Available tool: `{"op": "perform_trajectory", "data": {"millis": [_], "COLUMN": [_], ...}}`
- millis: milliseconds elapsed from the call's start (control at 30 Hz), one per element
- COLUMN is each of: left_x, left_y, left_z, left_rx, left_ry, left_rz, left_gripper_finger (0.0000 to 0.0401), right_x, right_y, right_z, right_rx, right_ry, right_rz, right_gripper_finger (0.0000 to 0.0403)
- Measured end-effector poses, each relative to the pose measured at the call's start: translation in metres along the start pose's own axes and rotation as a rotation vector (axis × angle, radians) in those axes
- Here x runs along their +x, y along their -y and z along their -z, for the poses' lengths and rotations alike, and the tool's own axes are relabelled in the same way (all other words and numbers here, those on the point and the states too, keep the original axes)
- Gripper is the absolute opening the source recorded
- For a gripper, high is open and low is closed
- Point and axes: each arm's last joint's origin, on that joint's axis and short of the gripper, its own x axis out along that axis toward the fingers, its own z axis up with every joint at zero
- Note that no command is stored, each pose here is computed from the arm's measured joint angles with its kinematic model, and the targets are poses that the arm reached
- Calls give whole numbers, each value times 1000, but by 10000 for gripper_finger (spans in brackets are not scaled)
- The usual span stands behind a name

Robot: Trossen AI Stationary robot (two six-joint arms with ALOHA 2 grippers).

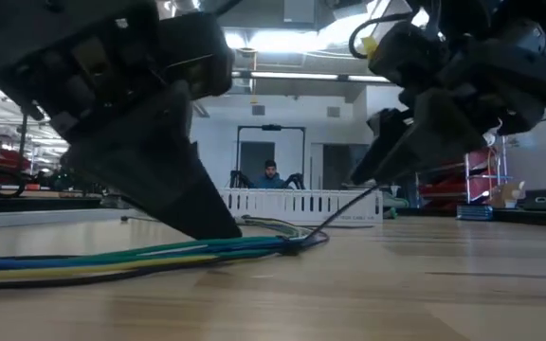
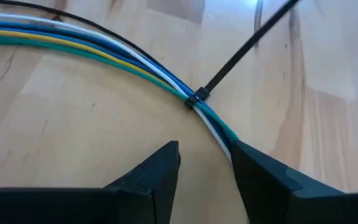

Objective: Ziptie cables
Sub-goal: Wrap the black zip tie on the cable

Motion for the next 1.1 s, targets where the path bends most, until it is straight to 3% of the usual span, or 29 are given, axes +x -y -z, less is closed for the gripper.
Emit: {"op": "perform_trajectory", "data": {"millis": [267,433,667,900,1100], "left_x": [-34,-53,-63,-61,-60], "left_y": [6,0,-13,-27,-56], "left_z": [-49,-51,-54,-63,-63], "left_rx": [120,153,188,197,165], "left_ry": [-116,-153,-174,-190,-248], "left_rz": [-121,-228,-344,-369,-421], "left_gripper_finger": [117,109,108,125,168], "right_x": [-2,-4,-7,-9,-11], "right_y": [2,5,7,44,75], "right_z": [0,-7,-26,-45,-40], "right_rx": [-47,-120,-129,-37,35], "right_ry": [-8,17,2,-49,-122], "right_rz": [51,179,189,132,143], "right_gripper_finger": [237,237,237,237,237]}}
